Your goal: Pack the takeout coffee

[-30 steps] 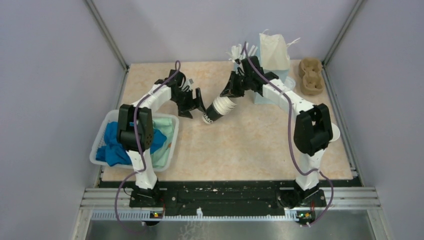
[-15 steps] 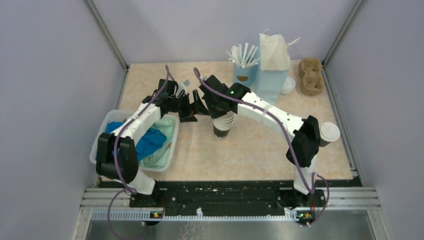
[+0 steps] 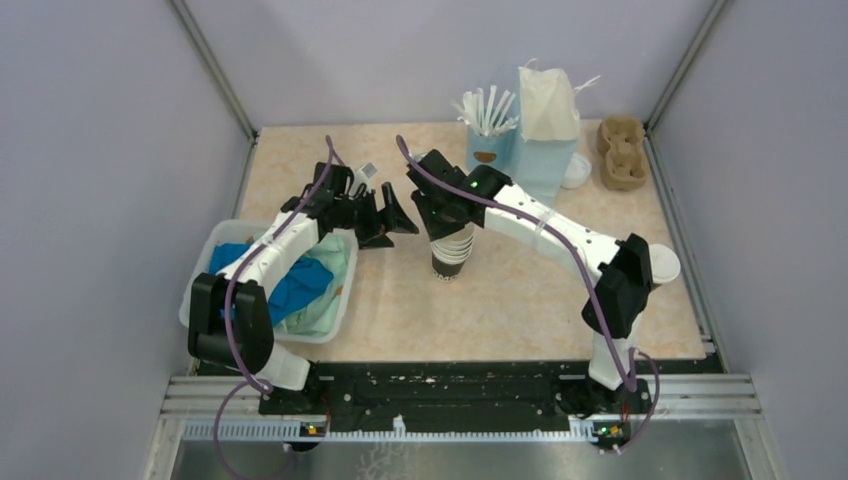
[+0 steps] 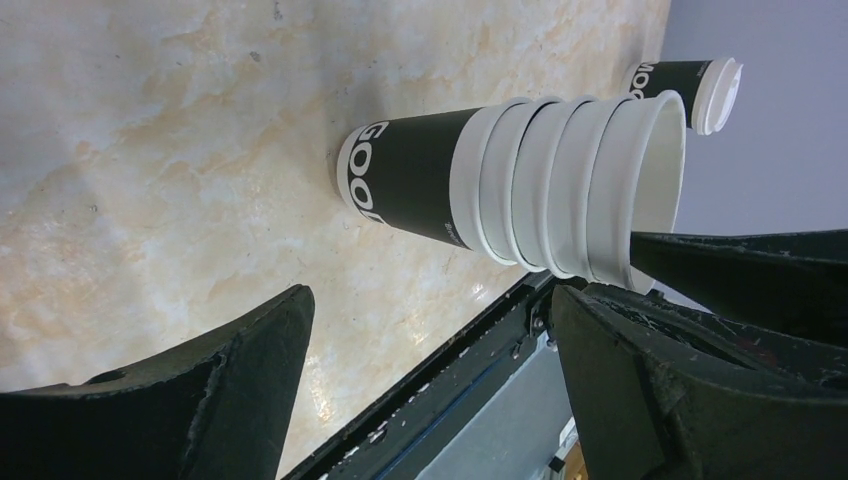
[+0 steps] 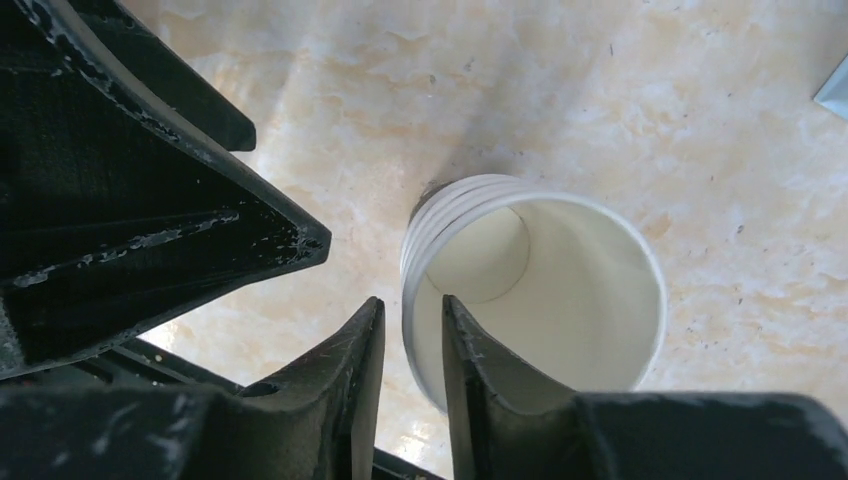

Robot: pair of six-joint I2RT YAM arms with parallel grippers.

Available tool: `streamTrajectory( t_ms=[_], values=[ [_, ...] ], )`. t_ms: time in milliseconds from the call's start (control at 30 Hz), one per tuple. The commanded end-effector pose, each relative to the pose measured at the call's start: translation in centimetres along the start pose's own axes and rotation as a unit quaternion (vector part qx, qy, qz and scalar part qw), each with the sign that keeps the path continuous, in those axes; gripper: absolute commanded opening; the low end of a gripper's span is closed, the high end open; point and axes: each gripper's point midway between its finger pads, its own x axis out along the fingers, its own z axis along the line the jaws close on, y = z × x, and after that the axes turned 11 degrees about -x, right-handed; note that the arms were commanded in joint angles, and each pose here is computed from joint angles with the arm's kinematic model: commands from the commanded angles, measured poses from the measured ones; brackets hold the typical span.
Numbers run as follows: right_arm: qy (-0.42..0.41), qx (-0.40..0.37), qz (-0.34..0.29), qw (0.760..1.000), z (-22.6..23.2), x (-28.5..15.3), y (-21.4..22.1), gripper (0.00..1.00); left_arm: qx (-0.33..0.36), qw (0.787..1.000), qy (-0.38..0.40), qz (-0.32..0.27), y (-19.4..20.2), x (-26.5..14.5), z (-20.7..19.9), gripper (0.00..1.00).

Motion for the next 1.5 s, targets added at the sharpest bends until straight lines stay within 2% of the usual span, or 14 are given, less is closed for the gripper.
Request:
streamTrajectory(
  t_ms=[0,100,200,267,500,1100,1300,1467],
  values=[
    [-0.021,0.01,-0.043,0.999,0.4,-2.6,-1.7,0.24,0.013,1.0,0.026,-0.006,-0.2,-0.4,-1.3,0.94],
    [-0.028,0.011,-0.043,0.999,0.6,-2.6,-1.7,0.15,0.01,0.999,0.033,0.006,0.0,-0.4,-1.6,0.94],
    [-0.034,0.014,-0.043,0.998,0.8,-2.7,-1.7,0.12,0.011,0.999,0.045,0.015,0.3,-0.3,-2.1,0.94],
    [-0.035,0.015,-0.044,0.998,0.9,-2.6,-1.5,0.0,0.006,0.998,0.051,0.029,0.7,0.1,-2.3,0.95],
    [-0.037,0.02,-0.064,0.997,0.7,-2.6,-0.9,0.0,-0.034,0.993,0.069,0.086,2.6,1.6,-2.8,0.9],
    [-0.061,0.028,-0.085,0.994,0.8,-2.7,0.1,0.0,-0.044,0.992,0.079,0.089,2.4,3.2,-2.8,0.95],
    [-0.064,0.025,-0.099,0.993,0.9,-2.9,-0.6,0.0,-0.033,0.993,0.04,0.105,3.7,4.6,-1.5,0.94],
    [-0.063,0.021,-0.122,0.99,0.8,-3.2,-1.4,0.0,-0.02,0.995,-0.026,0.099,4.5,5.5,1.4,0.93]
  ],
)
